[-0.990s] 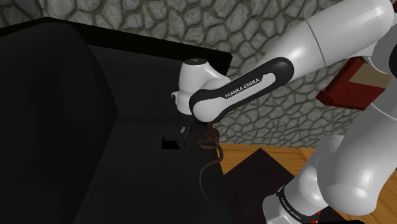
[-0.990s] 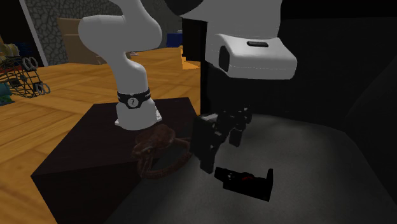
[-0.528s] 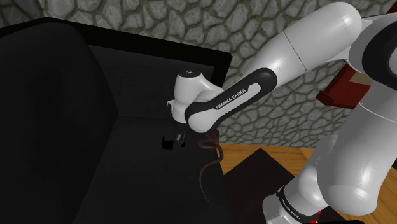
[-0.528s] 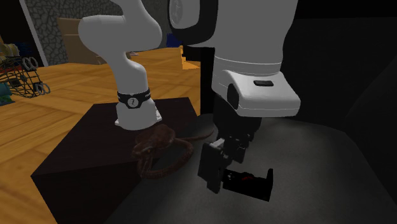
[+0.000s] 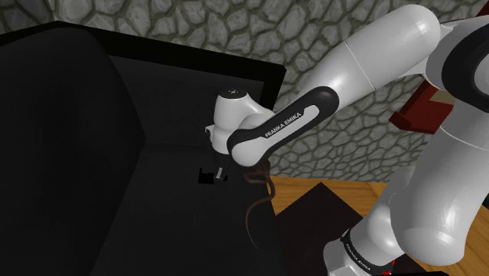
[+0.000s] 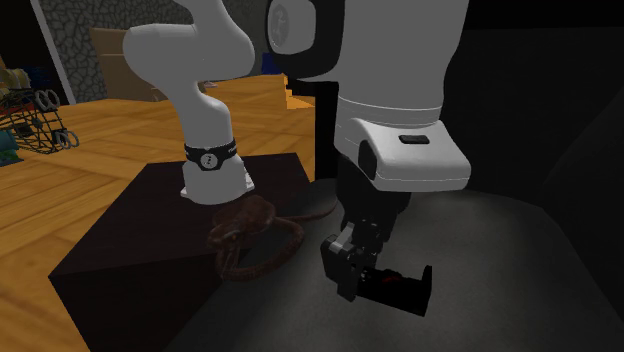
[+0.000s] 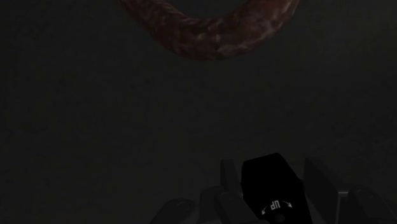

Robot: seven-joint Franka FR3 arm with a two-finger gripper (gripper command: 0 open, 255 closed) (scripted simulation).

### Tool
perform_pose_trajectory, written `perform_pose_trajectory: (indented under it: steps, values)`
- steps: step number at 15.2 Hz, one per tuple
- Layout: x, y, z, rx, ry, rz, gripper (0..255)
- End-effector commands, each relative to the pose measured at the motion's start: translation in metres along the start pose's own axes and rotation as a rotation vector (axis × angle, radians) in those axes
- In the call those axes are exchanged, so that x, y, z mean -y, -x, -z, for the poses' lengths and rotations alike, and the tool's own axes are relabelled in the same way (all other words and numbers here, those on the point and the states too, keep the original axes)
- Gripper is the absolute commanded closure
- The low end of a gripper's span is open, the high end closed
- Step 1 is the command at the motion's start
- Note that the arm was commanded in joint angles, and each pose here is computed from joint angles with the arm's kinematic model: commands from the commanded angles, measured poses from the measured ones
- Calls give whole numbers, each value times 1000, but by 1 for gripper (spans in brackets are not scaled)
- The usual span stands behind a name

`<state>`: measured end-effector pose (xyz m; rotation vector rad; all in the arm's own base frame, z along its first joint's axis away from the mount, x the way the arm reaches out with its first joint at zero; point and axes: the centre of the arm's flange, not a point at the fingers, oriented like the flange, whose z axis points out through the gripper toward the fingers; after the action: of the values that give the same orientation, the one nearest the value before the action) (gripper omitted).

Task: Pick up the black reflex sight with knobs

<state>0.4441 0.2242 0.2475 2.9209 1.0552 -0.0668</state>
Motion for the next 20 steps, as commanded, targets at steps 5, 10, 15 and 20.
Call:
perform_pose_trajectory:
  steps: [5, 10, 15, 20]
  values:
    - [-3, 1, 4, 3, 0, -4, 255]
    - [-3, 2, 30, 3, 0, -4, 255]
    - [-4, 3, 56, 3, 0, -4, 255]
    - [-4, 5, 78, 3, 0, -4, 255]
